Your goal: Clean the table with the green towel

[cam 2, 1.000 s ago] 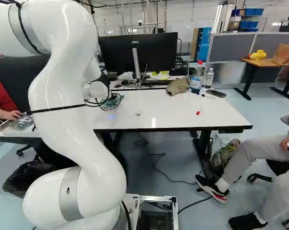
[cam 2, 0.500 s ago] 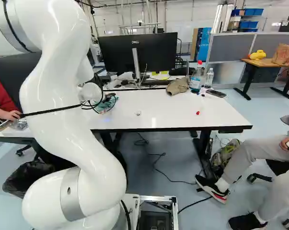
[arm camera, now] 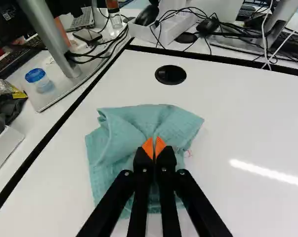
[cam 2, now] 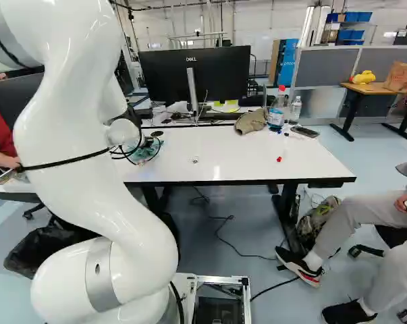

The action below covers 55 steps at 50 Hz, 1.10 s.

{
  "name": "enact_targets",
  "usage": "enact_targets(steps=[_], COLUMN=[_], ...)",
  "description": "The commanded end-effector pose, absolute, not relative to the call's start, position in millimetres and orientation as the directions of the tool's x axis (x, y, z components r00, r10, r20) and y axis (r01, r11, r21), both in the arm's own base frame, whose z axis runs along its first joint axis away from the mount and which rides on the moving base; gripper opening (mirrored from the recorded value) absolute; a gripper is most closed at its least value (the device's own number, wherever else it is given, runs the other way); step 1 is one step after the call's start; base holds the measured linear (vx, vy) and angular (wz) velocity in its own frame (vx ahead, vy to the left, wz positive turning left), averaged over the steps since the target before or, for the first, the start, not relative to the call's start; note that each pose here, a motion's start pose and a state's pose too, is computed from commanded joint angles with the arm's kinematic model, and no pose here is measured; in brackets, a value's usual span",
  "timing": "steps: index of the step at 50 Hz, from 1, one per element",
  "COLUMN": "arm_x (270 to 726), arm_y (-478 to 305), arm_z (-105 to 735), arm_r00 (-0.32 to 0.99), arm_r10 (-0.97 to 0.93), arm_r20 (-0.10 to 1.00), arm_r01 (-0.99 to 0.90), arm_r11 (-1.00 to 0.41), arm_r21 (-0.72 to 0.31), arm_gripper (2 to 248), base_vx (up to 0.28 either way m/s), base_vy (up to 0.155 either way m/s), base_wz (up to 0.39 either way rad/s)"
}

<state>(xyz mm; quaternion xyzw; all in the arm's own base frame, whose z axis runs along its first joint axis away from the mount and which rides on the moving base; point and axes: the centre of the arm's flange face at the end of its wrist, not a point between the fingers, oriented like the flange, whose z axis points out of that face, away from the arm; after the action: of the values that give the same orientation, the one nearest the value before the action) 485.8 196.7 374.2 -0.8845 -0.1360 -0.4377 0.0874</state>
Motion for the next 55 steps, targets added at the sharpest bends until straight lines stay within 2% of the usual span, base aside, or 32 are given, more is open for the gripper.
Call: enact_targets(steps=[16,55], arm_x=[499,569], arm_y=[176,149], arm_z=[374,368], arm_r00=[0.585,0.567], arm_r10=[0.136,0.080], arm_r20=[0.800,0.820], arm_r01=[0.273,0.193], arm_r11=[-0.961,-0.980], arm_r21=[-0.036,-0.038], arm_gripper=[25,25], base_vx=[0.000,0.000], base_vy=[0.000,0.000], base_wz=[0.000,0.000])
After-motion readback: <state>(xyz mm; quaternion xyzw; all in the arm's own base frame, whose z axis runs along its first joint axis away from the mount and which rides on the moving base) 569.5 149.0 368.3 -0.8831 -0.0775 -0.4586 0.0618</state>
